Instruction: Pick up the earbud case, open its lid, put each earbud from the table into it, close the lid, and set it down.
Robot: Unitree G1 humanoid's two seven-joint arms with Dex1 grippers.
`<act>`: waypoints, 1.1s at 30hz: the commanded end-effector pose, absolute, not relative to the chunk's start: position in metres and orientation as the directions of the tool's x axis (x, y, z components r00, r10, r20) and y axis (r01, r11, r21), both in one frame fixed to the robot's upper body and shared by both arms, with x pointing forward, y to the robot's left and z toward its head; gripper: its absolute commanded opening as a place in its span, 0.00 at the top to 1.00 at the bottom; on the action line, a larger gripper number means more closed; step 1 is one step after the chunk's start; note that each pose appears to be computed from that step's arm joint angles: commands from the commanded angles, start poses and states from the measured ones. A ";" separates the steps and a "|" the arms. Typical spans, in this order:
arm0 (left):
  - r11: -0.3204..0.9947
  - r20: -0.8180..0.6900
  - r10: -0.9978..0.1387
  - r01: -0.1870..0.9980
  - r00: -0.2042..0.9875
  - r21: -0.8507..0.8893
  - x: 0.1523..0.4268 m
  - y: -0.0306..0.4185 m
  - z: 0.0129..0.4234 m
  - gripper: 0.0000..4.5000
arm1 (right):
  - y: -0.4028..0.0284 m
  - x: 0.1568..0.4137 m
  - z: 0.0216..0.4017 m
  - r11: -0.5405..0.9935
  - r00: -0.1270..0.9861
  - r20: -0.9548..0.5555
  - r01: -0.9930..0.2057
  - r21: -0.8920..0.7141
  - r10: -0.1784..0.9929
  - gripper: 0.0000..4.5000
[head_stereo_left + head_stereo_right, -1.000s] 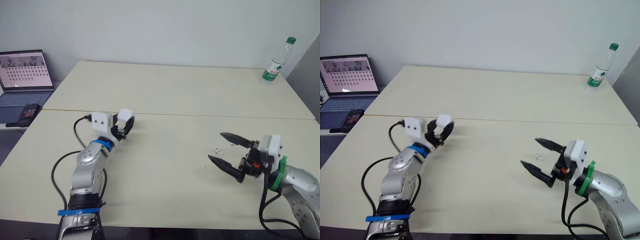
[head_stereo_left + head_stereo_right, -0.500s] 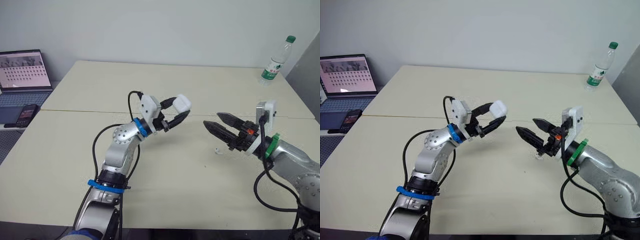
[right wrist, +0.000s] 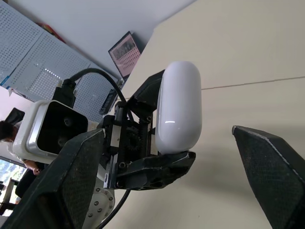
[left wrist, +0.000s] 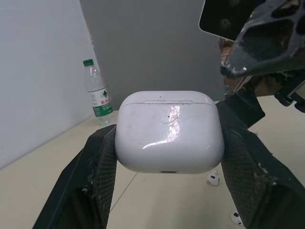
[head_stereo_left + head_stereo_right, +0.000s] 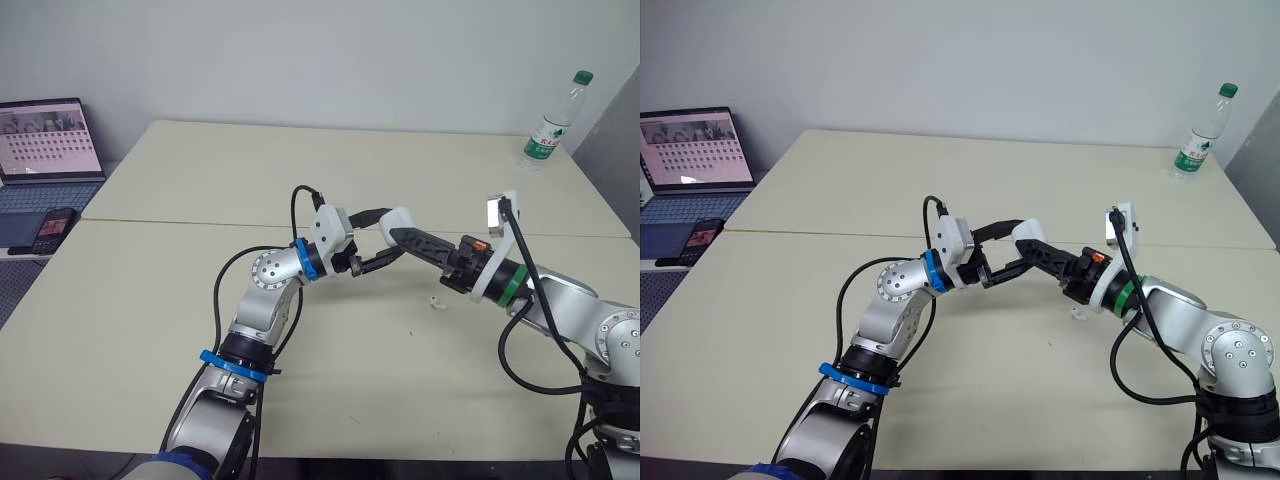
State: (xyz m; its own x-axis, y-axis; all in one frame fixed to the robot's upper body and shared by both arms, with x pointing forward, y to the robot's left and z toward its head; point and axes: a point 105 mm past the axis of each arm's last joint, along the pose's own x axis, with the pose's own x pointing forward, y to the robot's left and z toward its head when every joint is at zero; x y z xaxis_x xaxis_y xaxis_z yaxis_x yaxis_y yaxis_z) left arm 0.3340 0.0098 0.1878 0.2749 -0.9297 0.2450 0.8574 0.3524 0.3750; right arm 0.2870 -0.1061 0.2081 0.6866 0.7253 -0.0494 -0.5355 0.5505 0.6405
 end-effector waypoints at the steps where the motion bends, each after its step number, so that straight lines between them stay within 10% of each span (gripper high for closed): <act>1: 0.330 0.265 -0.936 0.844 0.233 0.424 0.328 0.002 0.198 0.38 | -0.105 0.287 0.222 0.536 0.691 0.004 -0.564 0.628 0.723 0.08; 11: 0.332 0.259 -0.936 0.844 0.239 0.421 0.330 0.001 0.194 0.38 | -0.101 0.285 0.223 0.521 0.677 0.011 -0.576 0.630 0.736 0.83; 17: 0.318 0.248 -0.940 0.864 0.234 0.390 0.330 0.001 0.192 0.38 | -0.098 0.283 0.223 0.508 0.661 0.007 -0.584 0.634 0.751 0.83; 22: 0.289 0.245 -0.947 0.889 0.210 0.354 0.326 0.005 0.196 0.03 | -0.103 0.286 0.226 0.516 0.668 0.014 -0.588 0.622 0.744 0.83; 33: -0.029 -0.016 -0.999 0.998 -0.028 0.058 0.296 0.041 0.177 0.01 | -0.126 0.260 0.205 0.473 0.445 -0.163 -0.803 0.362 0.880 0.83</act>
State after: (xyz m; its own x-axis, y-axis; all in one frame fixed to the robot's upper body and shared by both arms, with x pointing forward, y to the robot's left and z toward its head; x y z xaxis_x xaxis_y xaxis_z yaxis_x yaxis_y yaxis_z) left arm 0.3054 0.0478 0.1639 0.0447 -0.9983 -0.0365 0.9966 0.0420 0.0713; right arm 0.2722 -0.1333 0.1990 0.5279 0.8323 -0.1692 -0.7258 0.5456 0.4190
